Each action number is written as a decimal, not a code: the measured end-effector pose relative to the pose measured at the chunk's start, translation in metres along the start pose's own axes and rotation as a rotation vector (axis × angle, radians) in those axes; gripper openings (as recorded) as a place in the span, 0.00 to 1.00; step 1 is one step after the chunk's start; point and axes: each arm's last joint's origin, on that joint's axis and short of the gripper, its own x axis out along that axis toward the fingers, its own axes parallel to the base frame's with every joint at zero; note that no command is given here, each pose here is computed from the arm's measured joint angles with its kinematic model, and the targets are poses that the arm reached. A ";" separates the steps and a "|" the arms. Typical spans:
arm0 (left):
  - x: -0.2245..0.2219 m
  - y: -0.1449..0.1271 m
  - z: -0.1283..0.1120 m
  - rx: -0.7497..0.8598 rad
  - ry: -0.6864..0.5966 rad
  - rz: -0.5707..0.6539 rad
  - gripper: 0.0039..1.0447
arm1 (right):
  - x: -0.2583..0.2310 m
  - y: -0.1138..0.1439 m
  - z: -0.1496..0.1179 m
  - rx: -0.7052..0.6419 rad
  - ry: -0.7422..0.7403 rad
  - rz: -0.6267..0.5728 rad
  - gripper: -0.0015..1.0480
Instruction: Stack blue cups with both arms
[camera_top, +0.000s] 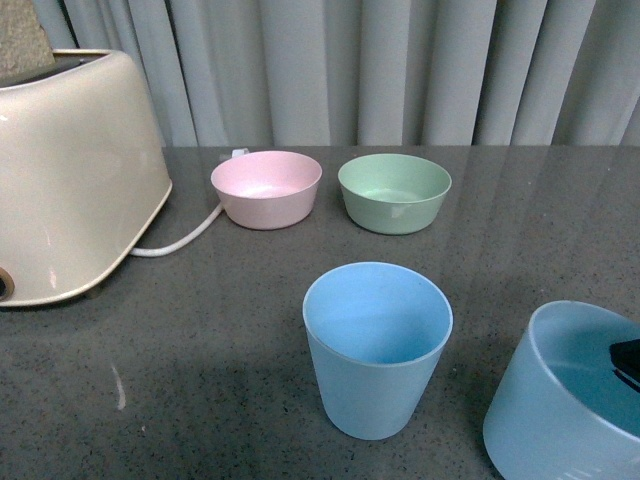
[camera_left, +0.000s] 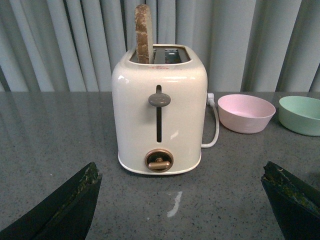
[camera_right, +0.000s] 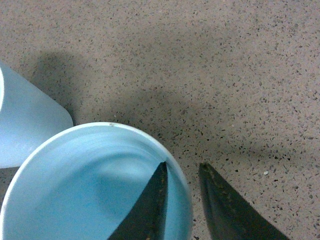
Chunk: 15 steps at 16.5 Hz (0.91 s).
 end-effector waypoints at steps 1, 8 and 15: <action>0.000 0.000 0.000 0.000 0.000 0.000 0.94 | 0.000 0.000 0.000 0.004 0.004 -0.001 0.17; 0.000 0.000 0.000 0.000 0.000 0.000 0.94 | -0.034 -0.006 0.037 0.036 -0.163 0.024 0.02; 0.000 0.000 0.000 0.000 0.000 0.000 0.94 | -0.080 0.047 0.081 -0.121 -0.240 0.321 0.02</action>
